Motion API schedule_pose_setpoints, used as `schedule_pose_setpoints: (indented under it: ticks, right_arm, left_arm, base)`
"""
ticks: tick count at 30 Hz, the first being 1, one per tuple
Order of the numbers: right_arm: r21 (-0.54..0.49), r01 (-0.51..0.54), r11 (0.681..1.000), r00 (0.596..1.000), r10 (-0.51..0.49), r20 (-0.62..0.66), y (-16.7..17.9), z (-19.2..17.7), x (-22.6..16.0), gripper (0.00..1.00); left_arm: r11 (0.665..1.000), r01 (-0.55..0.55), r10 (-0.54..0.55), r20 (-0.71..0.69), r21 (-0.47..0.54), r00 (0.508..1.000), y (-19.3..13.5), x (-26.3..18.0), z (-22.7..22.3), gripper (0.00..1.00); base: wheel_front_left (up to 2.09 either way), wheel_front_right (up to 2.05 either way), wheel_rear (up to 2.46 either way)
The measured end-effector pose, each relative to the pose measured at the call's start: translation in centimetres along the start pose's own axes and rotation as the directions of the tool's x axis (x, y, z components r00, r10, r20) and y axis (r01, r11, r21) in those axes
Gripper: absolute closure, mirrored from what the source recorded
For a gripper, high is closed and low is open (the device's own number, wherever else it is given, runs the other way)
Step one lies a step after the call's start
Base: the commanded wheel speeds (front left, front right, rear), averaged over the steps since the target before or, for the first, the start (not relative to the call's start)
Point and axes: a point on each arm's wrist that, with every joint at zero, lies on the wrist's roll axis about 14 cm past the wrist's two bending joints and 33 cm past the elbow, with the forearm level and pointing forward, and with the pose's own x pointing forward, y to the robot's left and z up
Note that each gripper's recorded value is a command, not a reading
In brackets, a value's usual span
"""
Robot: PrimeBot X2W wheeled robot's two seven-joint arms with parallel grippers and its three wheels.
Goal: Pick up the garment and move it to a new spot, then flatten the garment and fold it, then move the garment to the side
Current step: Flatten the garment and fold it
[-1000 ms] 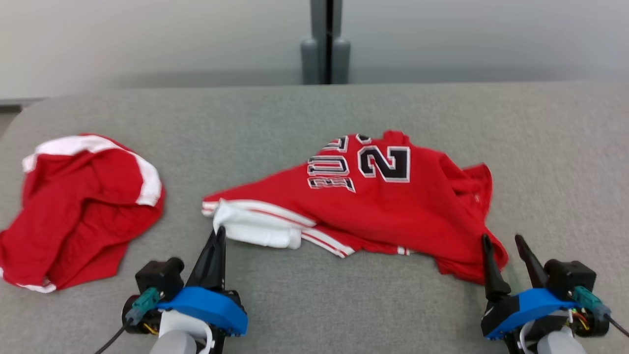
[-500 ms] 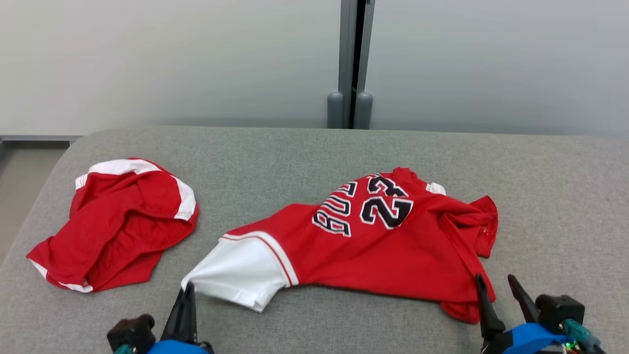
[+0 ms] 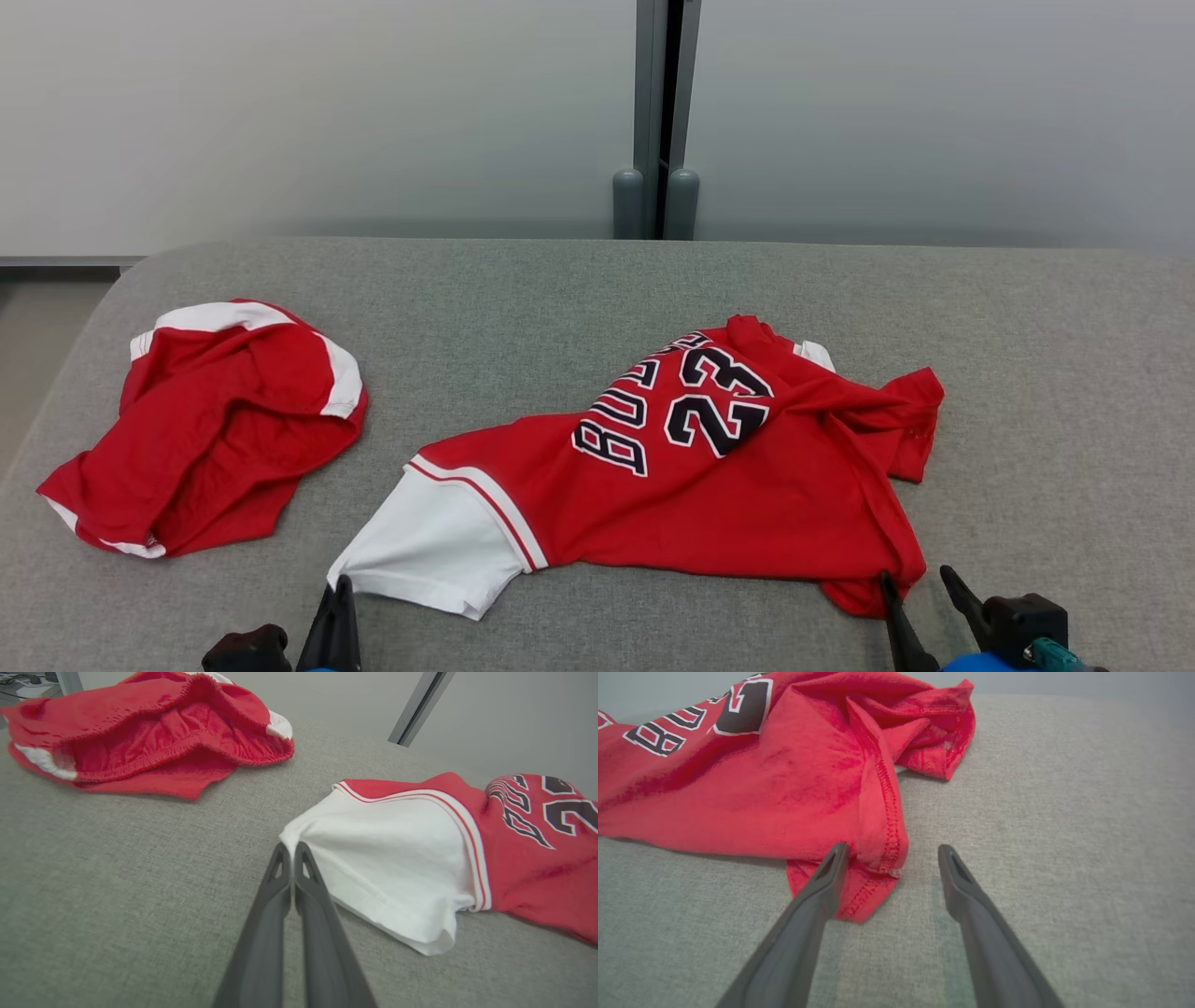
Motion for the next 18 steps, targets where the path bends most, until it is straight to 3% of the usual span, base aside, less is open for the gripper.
schedule_pose_setpoints:
  ticks: [1, 2, 18]
  right_arm:
    - [-0.007, -0.001, 1.000, 1.000, 0.001, -0.005, 0.0, -0.1, 0.0, 0.00]
    - [-0.012, -0.001, 1.000, 1.000, 0.000, -0.008, -0.1, -0.2, 0.1, 0.00]
    - [-0.069, 0.042, 0.997, 0.999, -0.043, -0.018, -1.8, -0.1, 0.7, 0.00]
  left_arm:
    - [1.000, 0.001, -0.001, 0.000, 0.001, 1.000, -0.1, 0.1, 0.0, 0.07]
    - [1.000, 0.005, -0.005, 0.001, 0.012, 1.000, -0.2, 0.1, 0.1, 0.00]
    - [0.993, 0.111, -0.112, 0.035, 0.048, 0.993, -3.5, 1.2, 1.4, 0.00]
  base:
    - [0.00, 0.00, 0.00]
    - [0.00, 0.00, 0.00]
    - [0.00, 0.00, 0.00]
